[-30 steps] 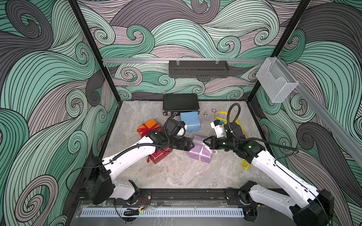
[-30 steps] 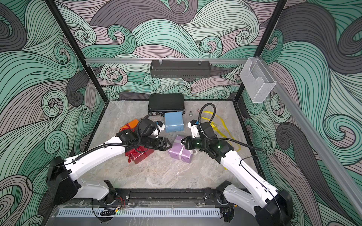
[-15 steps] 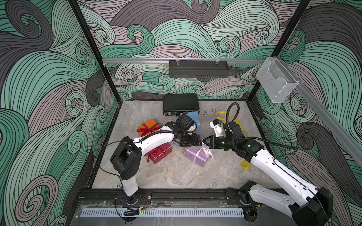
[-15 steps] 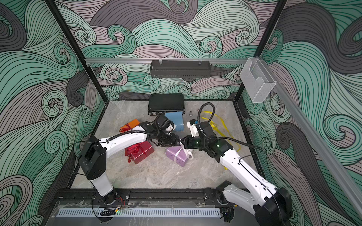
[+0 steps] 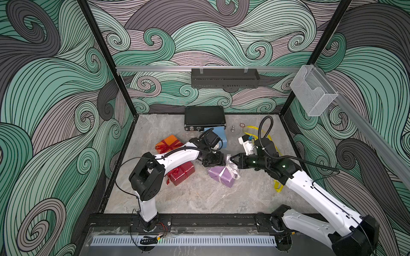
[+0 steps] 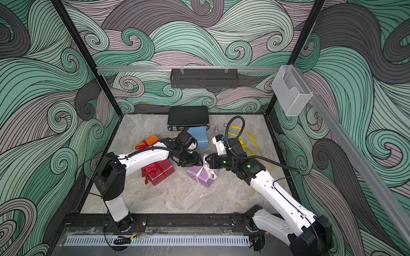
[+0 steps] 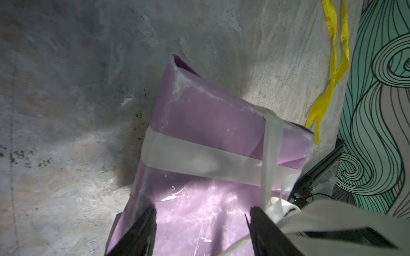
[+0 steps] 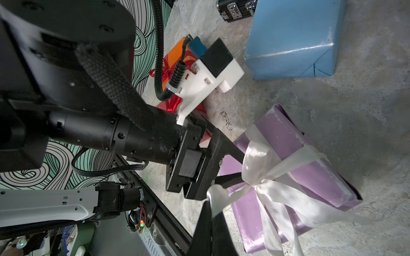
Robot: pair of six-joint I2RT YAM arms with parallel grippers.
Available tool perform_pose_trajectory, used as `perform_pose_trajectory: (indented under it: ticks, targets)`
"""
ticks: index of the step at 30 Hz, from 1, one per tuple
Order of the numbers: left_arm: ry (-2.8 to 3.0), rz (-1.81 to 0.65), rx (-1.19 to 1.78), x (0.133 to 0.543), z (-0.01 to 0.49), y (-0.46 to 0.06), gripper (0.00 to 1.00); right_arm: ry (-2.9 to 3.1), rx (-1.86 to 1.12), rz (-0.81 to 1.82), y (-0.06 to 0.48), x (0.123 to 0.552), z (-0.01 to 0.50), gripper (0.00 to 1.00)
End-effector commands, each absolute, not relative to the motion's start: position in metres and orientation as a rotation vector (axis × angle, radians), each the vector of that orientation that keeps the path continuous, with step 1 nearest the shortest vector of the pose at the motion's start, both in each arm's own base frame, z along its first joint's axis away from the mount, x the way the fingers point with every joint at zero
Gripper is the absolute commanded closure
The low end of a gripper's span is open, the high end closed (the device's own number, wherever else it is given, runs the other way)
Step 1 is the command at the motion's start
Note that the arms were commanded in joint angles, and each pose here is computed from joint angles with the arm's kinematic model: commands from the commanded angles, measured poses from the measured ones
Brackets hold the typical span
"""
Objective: Untie the ribbon bows on the gift boxes
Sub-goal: Untie the ribbon from the gift box.
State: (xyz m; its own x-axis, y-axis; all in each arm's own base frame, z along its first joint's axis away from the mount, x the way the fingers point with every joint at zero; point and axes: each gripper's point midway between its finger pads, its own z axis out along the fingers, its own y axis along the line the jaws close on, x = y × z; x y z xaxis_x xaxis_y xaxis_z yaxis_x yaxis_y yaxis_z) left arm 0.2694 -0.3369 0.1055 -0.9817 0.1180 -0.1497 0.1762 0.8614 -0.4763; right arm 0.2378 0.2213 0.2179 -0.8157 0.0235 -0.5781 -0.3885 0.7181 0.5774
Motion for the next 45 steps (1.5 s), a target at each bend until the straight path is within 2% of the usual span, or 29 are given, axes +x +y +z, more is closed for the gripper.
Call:
perform_pose_trajectory:
  ticks: [1,11,26,45]
  targets:
    - [3.067,-0.507,0.207,0.255,0.069,-0.307,0.34,2.277,-0.300,0.977,0.221,0.242,0.240,1.00]
    - [3.067,-0.451,0.234,0.256,0.062,-0.307,0.34,2.248,-0.303,0.986,0.215,0.239,0.249,1.00]
    - [3.076,-0.298,0.292,0.253,0.049,-0.305,0.34,2.123,-0.300,1.032,0.207,0.230,0.290,1.00]
    - [3.077,-0.202,0.345,0.246,0.041,-0.309,0.35,1.939,-0.222,0.919,0.168,0.219,0.346,1.00]
